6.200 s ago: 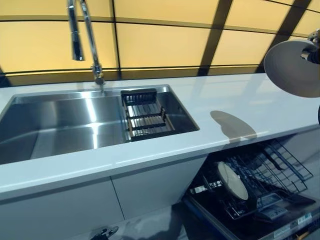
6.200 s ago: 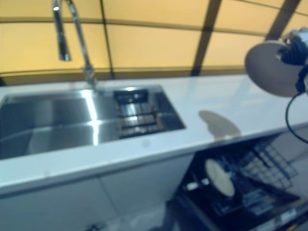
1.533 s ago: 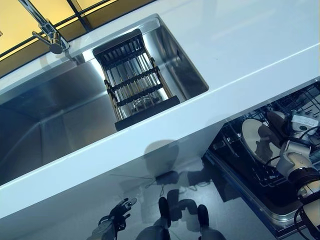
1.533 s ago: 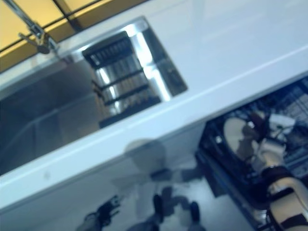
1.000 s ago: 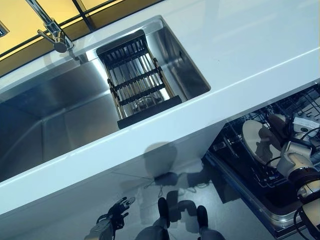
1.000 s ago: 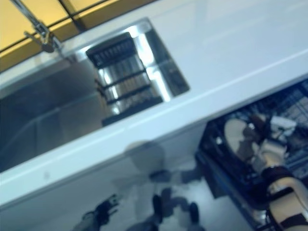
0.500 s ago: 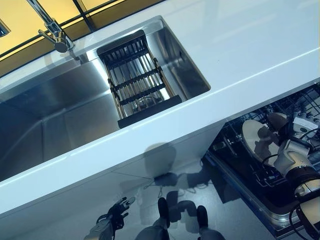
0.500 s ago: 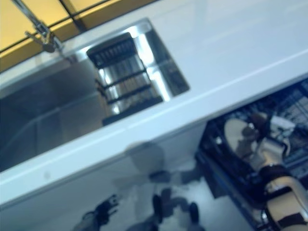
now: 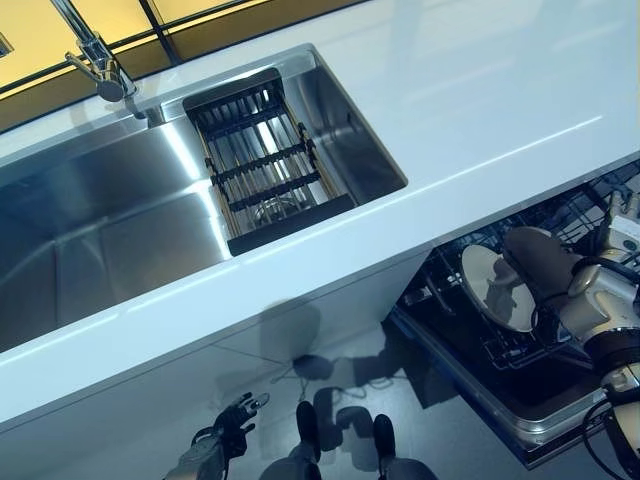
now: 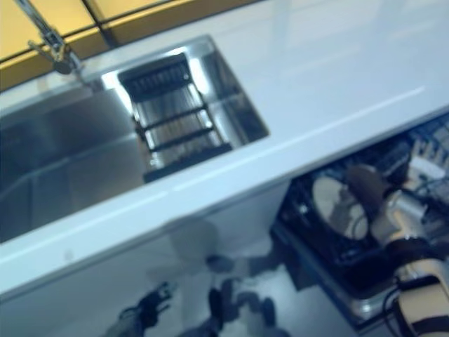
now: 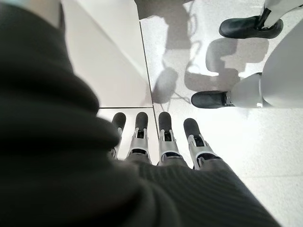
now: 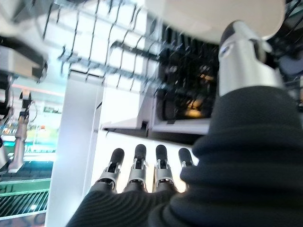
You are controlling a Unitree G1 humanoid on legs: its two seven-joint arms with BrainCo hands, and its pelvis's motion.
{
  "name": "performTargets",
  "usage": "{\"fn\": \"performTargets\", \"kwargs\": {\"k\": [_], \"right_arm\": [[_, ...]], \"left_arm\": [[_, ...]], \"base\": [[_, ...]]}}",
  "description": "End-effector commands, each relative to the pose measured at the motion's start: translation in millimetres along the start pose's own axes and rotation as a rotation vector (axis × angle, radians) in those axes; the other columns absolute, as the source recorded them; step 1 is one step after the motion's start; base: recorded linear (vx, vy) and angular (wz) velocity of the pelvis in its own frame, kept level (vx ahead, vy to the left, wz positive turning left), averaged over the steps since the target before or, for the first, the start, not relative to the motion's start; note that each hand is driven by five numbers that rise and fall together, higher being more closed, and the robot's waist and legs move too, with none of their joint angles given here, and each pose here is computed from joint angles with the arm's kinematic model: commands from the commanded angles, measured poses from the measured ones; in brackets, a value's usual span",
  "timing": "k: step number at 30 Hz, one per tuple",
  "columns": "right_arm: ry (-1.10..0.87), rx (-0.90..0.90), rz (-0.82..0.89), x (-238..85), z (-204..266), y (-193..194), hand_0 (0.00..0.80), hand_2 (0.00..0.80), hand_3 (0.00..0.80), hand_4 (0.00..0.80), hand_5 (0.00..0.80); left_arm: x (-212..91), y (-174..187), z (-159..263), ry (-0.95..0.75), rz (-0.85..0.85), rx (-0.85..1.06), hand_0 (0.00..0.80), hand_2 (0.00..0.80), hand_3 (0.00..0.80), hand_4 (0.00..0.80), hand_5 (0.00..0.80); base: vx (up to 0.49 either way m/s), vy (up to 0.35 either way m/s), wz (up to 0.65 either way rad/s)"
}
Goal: Take plates into dishwasher
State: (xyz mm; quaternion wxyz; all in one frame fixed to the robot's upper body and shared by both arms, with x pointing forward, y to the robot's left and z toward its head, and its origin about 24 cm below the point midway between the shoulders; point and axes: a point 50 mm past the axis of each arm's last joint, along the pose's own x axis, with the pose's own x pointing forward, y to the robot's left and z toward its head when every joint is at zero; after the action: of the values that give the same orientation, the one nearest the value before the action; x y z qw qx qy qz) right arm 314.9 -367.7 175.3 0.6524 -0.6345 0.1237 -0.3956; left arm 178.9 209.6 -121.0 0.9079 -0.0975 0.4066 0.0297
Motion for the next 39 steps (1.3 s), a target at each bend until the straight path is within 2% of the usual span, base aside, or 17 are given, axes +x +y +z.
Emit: {"fn": "performTargets", "kwargs": {"k": [1, 6, 10, 27, 33, 39], "right_arm": [[0.029, -0.124, -0.077, 8, -25, -22, 0.0, 0.0, 0.0, 0.0, 0.0], [0.077, -0.144, -0.036, 10, -45, -28, 0.0, 0.0, 0.0, 0.0, 0.0], [0.147, -0.149, 0.066, 9, -64, -21, 0.0, 0.0, 0.0, 0.0, 0.0], [0.249, -0.163, 0.094, 11, -104, -28, 0.0, 0.0, 0.0, 0.0, 0.0], [0.351, -0.078, 0.171, -2, -133, -8, 0.0, 0.0, 0.0, 0.0, 0.0], [0.46, -0.02, 0.22, -29, -169, 18, 0.0, 0.0, 0.0, 0.0, 0.0]], "left_arm": [[-3, 11, -14, 0.053, 0.057, 0.051, 0.0, 0.0, 0.0, 0.0, 0.0], [-5, 16, -20, 0.075, 0.084, 0.05, 0.0, 0.0, 0.0, 0.0, 0.0], [-7, 22, -25, 0.093, 0.107, 0.037, 0.0, 0.0, 0.0, 0.0, 0.0], [-13, 37, -38, 0.136, 0.187, -0.001, 0.0, 0.0, 0.0, 0.0, 0.0], [-14, 42, -38, 0.138, 0.214, -0.031, 0.0, 0.0, 0.0, 0.0, 0.0], [-17, 51, -39, 0.159, 0.254, -0.01, 0.0, 0.0, 0.0, 0.0, 0.0]], "base": [[0.063, 0.046, -0.1], [0.057, 0.055, -0.03], [0.047, 0.054, -0.08], [0.013, 0.05, -0.03], [-0.003, 0.065, 0.0], [-0.014, 0.067, 0.0]]}}
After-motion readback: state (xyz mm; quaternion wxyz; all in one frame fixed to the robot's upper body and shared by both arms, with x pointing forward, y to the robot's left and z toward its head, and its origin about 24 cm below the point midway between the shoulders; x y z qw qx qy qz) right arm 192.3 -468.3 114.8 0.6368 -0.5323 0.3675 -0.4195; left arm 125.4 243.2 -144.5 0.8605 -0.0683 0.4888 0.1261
